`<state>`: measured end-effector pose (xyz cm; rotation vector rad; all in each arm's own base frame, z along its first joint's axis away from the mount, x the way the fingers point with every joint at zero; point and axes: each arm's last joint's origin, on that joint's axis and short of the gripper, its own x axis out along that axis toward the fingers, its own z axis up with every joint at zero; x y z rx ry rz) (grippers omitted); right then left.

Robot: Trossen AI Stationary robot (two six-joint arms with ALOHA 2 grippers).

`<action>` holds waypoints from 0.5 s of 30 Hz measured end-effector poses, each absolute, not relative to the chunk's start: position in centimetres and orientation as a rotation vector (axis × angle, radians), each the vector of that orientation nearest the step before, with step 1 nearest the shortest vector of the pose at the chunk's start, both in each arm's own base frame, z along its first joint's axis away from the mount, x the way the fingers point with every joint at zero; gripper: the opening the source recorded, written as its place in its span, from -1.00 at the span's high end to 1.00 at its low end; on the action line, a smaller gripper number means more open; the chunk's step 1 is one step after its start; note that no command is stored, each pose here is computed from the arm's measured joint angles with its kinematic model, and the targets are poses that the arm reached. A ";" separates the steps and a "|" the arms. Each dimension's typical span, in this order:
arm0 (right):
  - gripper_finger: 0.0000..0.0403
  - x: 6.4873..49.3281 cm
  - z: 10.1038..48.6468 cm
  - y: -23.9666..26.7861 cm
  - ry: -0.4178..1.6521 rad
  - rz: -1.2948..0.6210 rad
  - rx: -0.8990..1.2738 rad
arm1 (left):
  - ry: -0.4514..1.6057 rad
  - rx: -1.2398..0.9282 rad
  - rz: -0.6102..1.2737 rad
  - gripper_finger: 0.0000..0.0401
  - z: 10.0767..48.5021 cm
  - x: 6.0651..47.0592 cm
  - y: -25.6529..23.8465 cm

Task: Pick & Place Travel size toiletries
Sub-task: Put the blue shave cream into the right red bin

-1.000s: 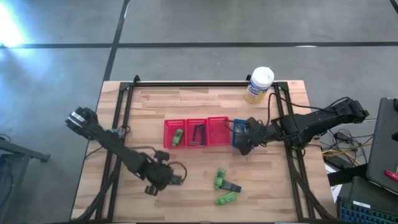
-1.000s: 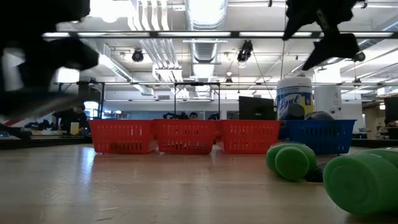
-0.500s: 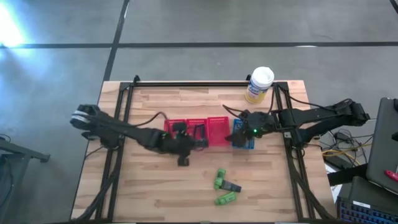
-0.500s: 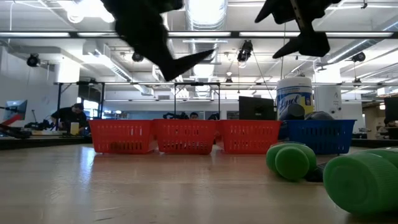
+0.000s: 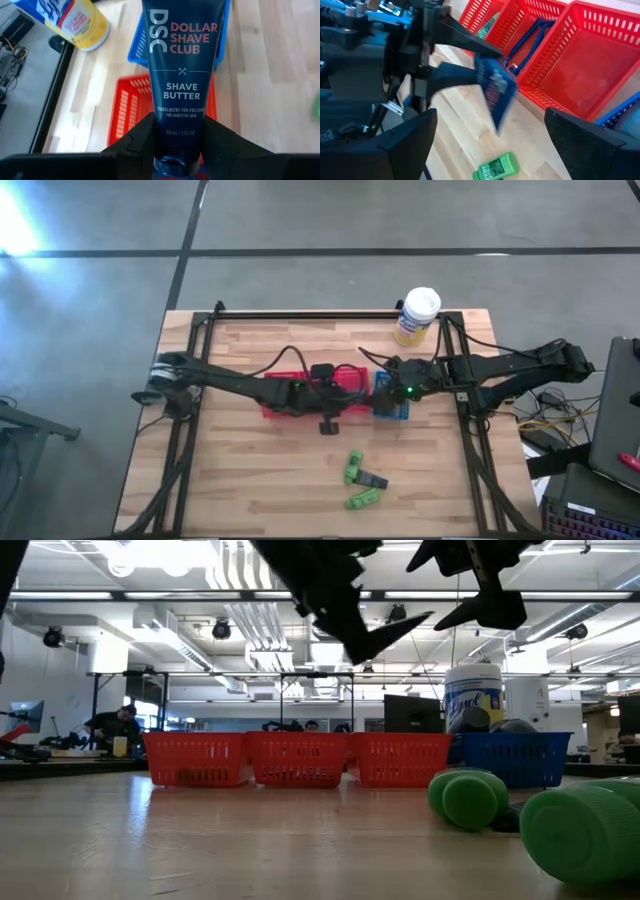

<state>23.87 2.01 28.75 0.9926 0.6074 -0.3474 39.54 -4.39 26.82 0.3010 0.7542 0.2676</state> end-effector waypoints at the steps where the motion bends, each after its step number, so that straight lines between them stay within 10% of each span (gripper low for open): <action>1: -0.81 23.9 28.8 2.0 0.604 -0.346 0.994 | 0.746 0.297 0.269 0.38 27.0 39.9 -4.3; 15: -0.63 23.9 28.8 1.9 0.580 -0.368 0.994 | 0.696 0.284 0.281 0.38 28.4 41.3 -4.0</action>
